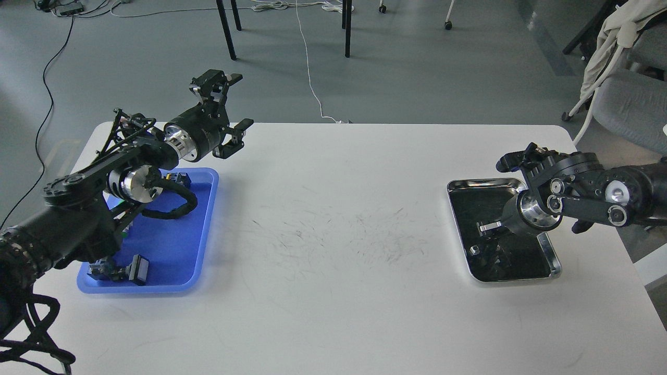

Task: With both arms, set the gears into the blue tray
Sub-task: 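Grasp another small black part in the metal tray with the right gripper, then carry the black part to the table center, release it, retract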

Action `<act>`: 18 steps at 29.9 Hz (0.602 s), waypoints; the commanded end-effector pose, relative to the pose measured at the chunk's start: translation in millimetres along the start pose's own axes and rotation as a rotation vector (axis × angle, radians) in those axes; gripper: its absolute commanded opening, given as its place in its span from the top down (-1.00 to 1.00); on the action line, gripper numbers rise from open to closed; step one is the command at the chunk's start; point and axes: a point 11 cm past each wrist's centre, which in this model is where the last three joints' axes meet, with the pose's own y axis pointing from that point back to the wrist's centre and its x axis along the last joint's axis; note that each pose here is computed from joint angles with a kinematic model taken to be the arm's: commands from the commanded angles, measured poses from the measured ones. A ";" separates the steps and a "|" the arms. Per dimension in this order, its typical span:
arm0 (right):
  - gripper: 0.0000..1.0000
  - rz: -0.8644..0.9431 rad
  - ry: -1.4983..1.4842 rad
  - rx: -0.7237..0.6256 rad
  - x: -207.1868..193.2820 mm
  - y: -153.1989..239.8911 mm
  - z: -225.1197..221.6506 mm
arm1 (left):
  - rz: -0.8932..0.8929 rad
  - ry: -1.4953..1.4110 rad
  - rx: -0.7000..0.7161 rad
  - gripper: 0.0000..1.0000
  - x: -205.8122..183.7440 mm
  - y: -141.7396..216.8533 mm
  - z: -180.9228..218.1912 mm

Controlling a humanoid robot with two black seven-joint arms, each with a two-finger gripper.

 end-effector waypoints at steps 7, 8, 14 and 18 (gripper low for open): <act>0.96 0.038 0.000 0.011 15.7 12.0 -4.7 | -0.001 0.001 0.000 -0.95 -0.9 -0.8 0.3; 0.96 0.051 0.005 0.013 21.7 17.1 -6.7 | -0.001 0.001 0.000 -0.95 -0.9 -0.8 0.3; 0.96 0.106 0.015 0.033 44.4 37.7 -17.9 | -0.002 0.000 -0.003 -0.95 -1.1 -1.1 1.2; 0.96 0.143 0.018 0.113 62.5 59.2 -50.7 | 0.000 0.000 -0.003 -0.95 -0.6 -1.0 1.1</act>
